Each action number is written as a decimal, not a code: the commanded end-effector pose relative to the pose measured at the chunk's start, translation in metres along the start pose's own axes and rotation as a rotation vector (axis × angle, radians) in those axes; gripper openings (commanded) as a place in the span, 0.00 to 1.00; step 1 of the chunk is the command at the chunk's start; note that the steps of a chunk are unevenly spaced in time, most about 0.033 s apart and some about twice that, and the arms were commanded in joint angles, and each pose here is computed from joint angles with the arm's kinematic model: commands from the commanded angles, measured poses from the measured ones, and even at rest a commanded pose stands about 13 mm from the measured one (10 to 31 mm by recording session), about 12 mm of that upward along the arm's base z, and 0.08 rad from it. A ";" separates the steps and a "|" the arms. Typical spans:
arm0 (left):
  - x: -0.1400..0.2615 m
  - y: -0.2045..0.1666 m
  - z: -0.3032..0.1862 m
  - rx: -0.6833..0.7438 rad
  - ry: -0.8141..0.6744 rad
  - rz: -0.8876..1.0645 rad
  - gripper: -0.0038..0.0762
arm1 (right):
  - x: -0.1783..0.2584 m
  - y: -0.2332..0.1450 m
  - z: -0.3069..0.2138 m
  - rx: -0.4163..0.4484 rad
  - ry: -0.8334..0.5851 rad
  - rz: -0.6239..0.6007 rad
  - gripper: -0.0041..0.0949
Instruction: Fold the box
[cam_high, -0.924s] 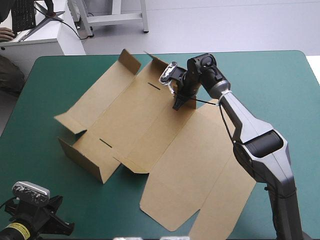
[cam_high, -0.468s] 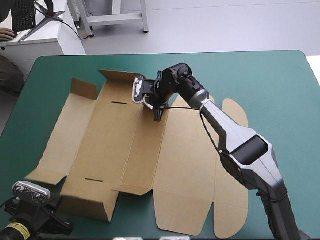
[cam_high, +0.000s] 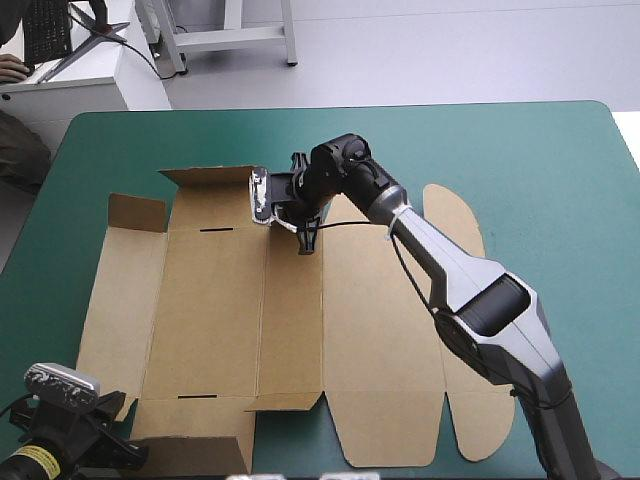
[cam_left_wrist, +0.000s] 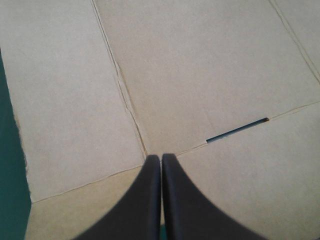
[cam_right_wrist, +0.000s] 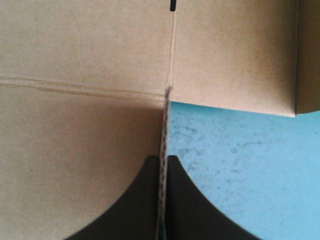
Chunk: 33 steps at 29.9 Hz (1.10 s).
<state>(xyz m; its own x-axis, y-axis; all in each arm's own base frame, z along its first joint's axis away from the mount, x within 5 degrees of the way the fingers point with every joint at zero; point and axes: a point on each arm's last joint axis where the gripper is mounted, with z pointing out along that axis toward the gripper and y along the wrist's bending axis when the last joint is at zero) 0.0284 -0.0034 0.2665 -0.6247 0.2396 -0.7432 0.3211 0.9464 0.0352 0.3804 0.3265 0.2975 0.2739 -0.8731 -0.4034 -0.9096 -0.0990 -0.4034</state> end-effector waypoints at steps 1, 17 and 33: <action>-0.010 0.000 -0.004 0.004 -0.064 -0.001 0.04 | -0.015 -0.009 -0.045 0.098 -0.071 0.013 0.03; -0.010 0.000 -0.004 0.002 -0.064 -0.004 0.04 | -0.006 -0.021 -0.078 0.235 -0.012 0.140 0.44; -0.010 0.000 -0.004 0.002 -0.064 -0.004 0.04 | 0.123 -0.021 -0.282 0.672 0.240 0.745 0.10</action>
<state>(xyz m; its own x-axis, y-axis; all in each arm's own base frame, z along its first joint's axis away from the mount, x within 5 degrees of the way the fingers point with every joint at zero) 0.0284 -0.0033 0.2665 -0.6245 0.2400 -0.7433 0.3207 0.9465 0.0362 0.3757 0.1315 0.4470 -0.3879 -0.7575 -0.5251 -0.5725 0.6445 -0.5068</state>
